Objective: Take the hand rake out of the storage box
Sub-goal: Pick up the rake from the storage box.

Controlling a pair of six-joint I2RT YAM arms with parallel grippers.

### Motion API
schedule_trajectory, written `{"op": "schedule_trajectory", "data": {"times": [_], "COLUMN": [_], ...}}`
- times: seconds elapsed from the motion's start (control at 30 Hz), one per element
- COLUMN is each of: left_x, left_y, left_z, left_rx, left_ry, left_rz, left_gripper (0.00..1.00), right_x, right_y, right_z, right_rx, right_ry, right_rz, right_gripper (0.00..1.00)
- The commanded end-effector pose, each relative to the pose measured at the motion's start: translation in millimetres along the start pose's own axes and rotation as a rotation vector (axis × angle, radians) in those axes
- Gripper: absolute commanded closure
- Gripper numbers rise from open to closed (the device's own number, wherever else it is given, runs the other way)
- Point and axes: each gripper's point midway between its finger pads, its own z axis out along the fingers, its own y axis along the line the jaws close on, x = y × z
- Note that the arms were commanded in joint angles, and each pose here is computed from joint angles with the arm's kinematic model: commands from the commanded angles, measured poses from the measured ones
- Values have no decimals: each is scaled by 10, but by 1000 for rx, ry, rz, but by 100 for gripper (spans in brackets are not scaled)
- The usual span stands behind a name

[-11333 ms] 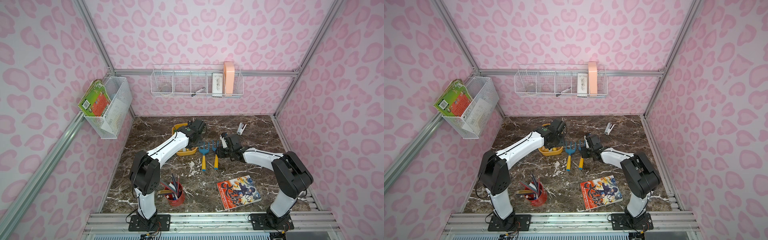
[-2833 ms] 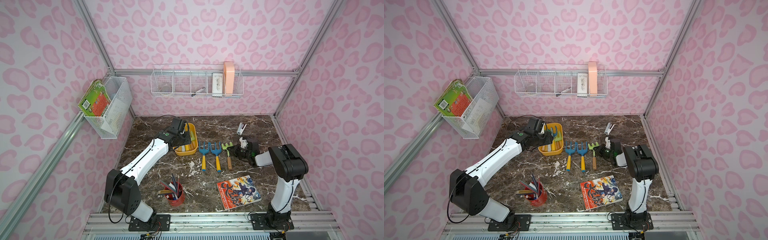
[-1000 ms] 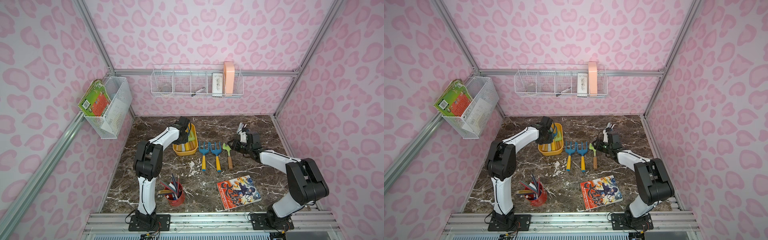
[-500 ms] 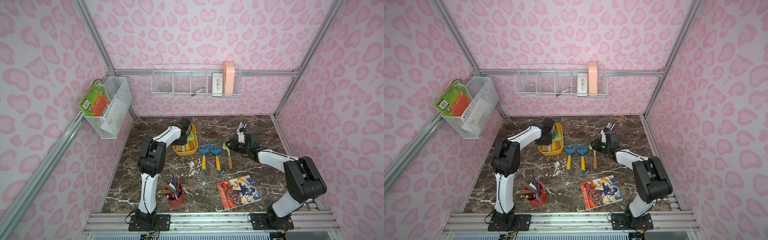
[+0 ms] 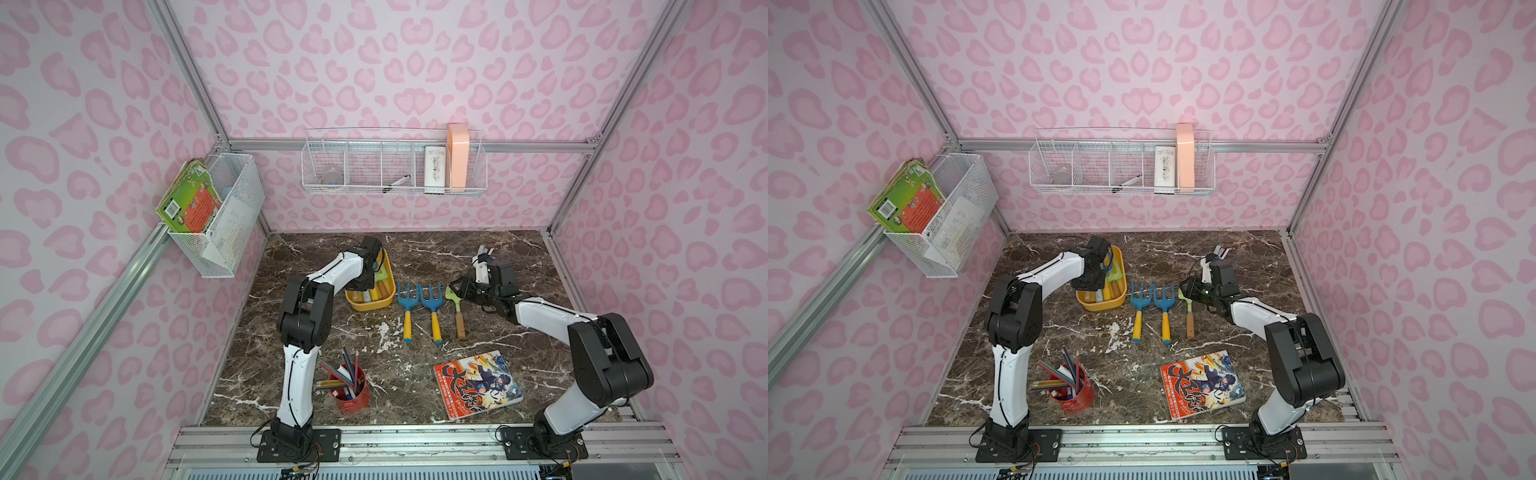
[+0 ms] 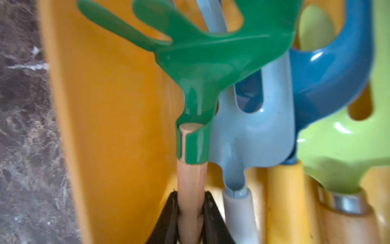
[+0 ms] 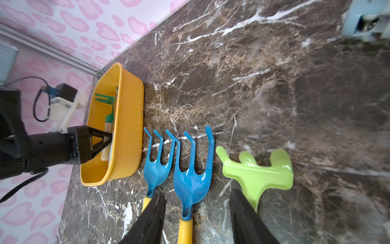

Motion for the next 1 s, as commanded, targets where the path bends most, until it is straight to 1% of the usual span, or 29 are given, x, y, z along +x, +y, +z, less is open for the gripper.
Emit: {"op": "schedule_trajectory", "data": {"times": [0.0,0.17,0.27,0.33,0.47,0.57,0.7,0.8,0.97], "left_x": [-161,-215,-135,-42,138,246,343,405,470], "left_y": [-32,-158,-363,-584,-901,-1133,-1305,-1399,-1474], "left_z": [-261,-633,-840,-994,-1215,-1353,-1446,-1493,-1504], "left_rx": [61,197,332,434,529,603,640,667,676], "left_ry": [-64,-91,-80,-79,-80,-90,-93,-85,-73], "left_rz": [-8,-20,-25,-13,15,34,59,72,86], "left_gripper": [83,83,83,83,83,83,83,83,83], "right_x": [-33,-75,-148,-219,-388,-458,-468,-410,-307], "right_y": [8,114,392,665,1117,1295,1333,1320,1372], "right_z": [-14,-6,6,15,10,71,181,275,383], "right_rx": [4,-13,-66,-115,-209,-237,-239,-245,-257], "right_ry": [-9,-10,-27,-55,-130,-161,-169,-149,-126], "right_rz": [-8,-36,-88,-116,-105,-66,-28,-13,-15], "right_gripper": [49,49,48,48,47,47,46,46,46]}}
